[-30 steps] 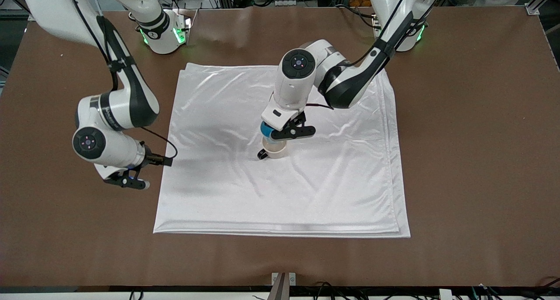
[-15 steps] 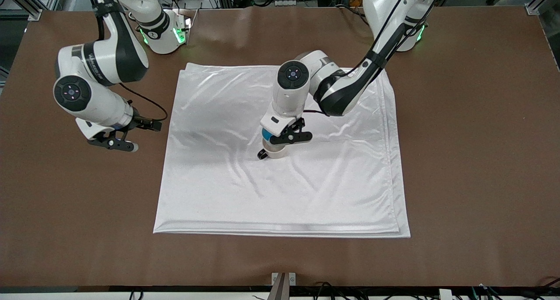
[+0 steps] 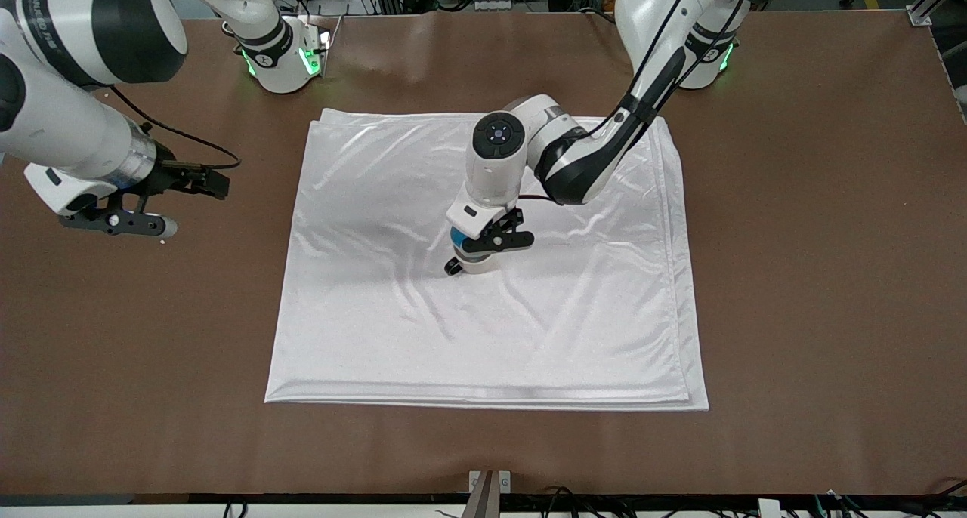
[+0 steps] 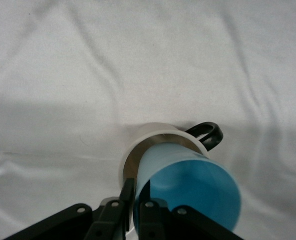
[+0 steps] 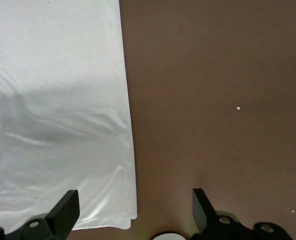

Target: Place blue cup into white mug on cloth

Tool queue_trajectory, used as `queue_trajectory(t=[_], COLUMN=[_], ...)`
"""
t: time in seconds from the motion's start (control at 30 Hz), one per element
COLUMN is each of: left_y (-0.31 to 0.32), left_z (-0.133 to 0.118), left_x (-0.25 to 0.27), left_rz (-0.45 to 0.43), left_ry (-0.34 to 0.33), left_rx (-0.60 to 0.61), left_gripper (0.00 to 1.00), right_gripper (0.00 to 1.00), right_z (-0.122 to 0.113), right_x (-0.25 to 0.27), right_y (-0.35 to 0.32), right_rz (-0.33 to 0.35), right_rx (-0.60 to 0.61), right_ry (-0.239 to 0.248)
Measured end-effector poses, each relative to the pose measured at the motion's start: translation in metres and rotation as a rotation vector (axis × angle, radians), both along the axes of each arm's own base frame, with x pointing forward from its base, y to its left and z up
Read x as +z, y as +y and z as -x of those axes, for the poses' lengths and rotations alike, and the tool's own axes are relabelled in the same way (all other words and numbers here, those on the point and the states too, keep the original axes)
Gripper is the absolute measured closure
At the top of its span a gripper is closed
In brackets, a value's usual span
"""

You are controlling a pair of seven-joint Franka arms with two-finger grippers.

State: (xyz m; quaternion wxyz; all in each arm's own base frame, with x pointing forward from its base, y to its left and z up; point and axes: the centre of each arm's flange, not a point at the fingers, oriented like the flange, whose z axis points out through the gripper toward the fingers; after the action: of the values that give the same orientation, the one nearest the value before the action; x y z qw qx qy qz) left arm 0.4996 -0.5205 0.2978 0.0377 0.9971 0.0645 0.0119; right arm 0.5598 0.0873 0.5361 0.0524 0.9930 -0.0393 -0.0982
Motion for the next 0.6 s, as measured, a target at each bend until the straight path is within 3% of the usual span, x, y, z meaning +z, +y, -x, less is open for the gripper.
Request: queue_trajectory(t=[0.1,0.13,0.3,0.6], left_y=[0.0,0.0,-0.001,0.005], left_z=[0.0,-0.001,-0.005,-0.009], left_x=[0.0,0.0,0.011,0.091], left_rz=[-0.002,-0.002,0.011,0.032], left_ry=[-0.003,-0.005,-0.021,-0.088], left_rx=[0.0,0.0,0.003,0.014], left_gripper=[0.79,0.7,0.49,0.04], right_gripper=[0.0,0.0,0.0,0.0], right_z=[0.0,0.0,-0.001,0.002], right_x=[0.01,0.013,0.031,0.065], right_y=[-0.007,-0.009,-0.013,-0.027], right_rz=[-0.013,-0.016,-0.024,-0.042], right_rx=[0.008,0.01,0.019,0.065], right_ry=[0.01,0.011,-0.017,-0.079])
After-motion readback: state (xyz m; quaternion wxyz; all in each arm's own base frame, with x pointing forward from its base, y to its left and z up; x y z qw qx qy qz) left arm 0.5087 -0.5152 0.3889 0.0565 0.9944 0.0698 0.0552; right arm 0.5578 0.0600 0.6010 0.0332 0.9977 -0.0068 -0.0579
